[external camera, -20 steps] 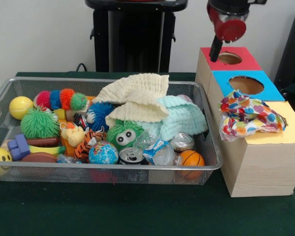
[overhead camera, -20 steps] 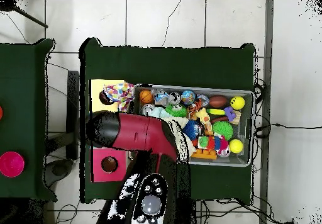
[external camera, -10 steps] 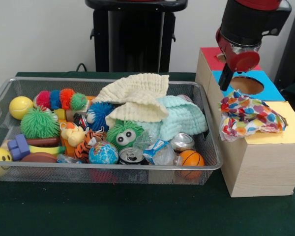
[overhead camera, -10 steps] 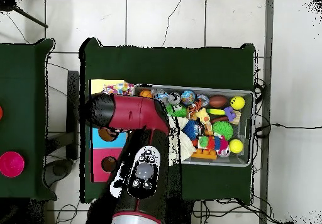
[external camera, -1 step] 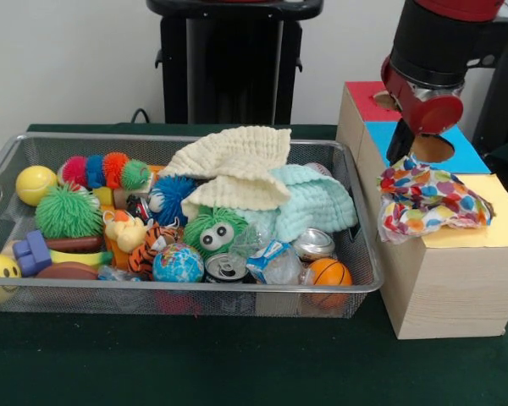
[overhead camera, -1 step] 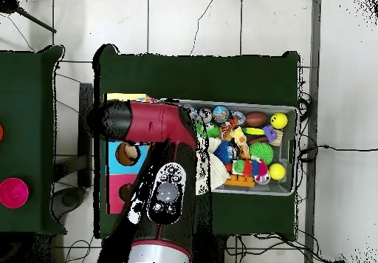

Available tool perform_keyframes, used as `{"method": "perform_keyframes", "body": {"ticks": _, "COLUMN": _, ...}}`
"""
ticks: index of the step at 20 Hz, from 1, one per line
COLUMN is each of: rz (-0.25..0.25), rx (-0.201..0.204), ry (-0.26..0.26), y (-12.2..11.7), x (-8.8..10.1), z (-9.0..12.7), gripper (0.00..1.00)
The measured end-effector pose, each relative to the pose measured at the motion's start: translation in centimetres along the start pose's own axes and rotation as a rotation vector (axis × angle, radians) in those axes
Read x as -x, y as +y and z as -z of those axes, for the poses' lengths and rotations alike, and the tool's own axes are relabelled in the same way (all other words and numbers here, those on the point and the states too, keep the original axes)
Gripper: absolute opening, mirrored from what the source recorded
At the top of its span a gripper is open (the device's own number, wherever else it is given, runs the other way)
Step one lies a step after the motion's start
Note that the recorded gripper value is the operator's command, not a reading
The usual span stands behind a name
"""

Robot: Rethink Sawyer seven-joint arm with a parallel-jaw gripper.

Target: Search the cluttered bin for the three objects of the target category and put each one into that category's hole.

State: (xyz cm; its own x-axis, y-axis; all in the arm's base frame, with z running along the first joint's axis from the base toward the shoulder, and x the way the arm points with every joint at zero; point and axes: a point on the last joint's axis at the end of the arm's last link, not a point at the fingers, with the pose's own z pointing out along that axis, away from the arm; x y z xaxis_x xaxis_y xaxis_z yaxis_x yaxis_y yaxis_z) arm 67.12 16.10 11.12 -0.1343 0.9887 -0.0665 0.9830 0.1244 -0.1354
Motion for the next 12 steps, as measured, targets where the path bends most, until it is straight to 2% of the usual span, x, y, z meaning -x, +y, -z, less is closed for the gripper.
{"method": "perform_keyframes", "body": {"ticks": 4, "rz": 0.008, "rx": 0.023, "ry": -0.006, "y": 1.5, "x": -0.1, "z": -0.1, "gripper": 0.0}}
{"method": "perform_keyframes", "body": {"ticks": 12, "rz": 0.022, "rx": 0.04, "ry": -0.014, "y": 3.9, "x": -0.4, "z": -1.1, "gripper": 0.0}}
